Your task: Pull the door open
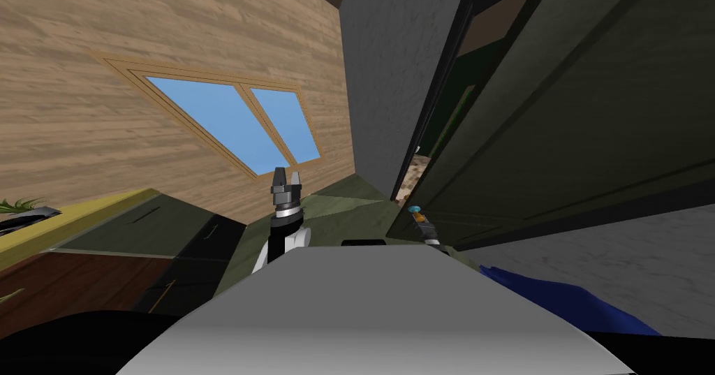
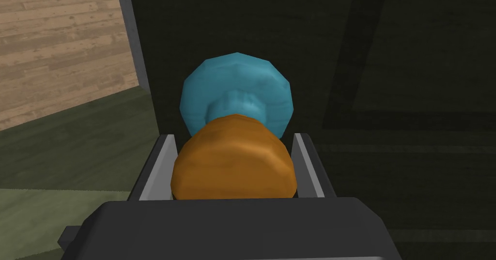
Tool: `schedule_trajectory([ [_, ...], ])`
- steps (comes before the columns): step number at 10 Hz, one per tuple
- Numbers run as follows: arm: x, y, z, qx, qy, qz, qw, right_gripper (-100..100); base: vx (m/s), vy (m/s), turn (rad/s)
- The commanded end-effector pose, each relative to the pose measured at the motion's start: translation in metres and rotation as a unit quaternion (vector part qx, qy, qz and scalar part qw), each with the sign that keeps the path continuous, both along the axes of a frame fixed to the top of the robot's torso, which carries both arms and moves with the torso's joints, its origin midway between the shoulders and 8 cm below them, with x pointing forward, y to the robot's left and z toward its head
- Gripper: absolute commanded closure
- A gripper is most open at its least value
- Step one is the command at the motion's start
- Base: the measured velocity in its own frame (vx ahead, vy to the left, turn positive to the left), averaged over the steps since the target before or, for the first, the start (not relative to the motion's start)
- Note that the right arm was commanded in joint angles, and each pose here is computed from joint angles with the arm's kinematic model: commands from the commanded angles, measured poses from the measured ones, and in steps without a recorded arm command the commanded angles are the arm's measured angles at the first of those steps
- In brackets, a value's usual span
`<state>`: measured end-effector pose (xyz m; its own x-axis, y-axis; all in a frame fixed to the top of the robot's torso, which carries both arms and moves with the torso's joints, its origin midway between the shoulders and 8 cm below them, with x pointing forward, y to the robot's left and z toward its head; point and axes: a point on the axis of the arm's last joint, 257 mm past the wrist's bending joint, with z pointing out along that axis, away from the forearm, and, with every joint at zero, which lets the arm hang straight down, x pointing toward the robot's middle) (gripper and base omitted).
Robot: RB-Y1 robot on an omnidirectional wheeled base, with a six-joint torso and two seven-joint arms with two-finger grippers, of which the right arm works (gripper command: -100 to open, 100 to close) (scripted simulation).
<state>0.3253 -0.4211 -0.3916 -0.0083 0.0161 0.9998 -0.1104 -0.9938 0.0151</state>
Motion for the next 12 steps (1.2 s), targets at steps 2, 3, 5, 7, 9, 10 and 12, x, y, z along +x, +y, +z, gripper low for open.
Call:
schedule_trajectory([
  [2,-0.019,0.001,-0.001,0.002,0.001,0.023,0.9997,100,-0.049,0.002,-0.02],
  [3,-0.028,0.003,-0.001,0.003,0.002,0.033,0.9994,100,-0.052,-0.008,-0.029],
  [5,-0.04,0.007,0.0,0.006,0.004,0.049,0.9988,100,-0.044,-0.008,-0.022],
  [7,-0.041,0.007,-0.001,0.005,0.004,0.052,0.9986,100,-0.032,-0.01,-0.012],
  [9,-0.054,0.01,-0.003,0.004,0.003,0.066,0.9978,100,0.035,0.044,-0.002],
  [10,-0.056,0.01,-0.003,0.004,0.003,0.069,0.9976,100,0.046,0.04,-0.021],
  [12,-0.064,0.011,-0.003,0.003,0.002,0.077,0.997,100,0.032,0.034,0.0],
])
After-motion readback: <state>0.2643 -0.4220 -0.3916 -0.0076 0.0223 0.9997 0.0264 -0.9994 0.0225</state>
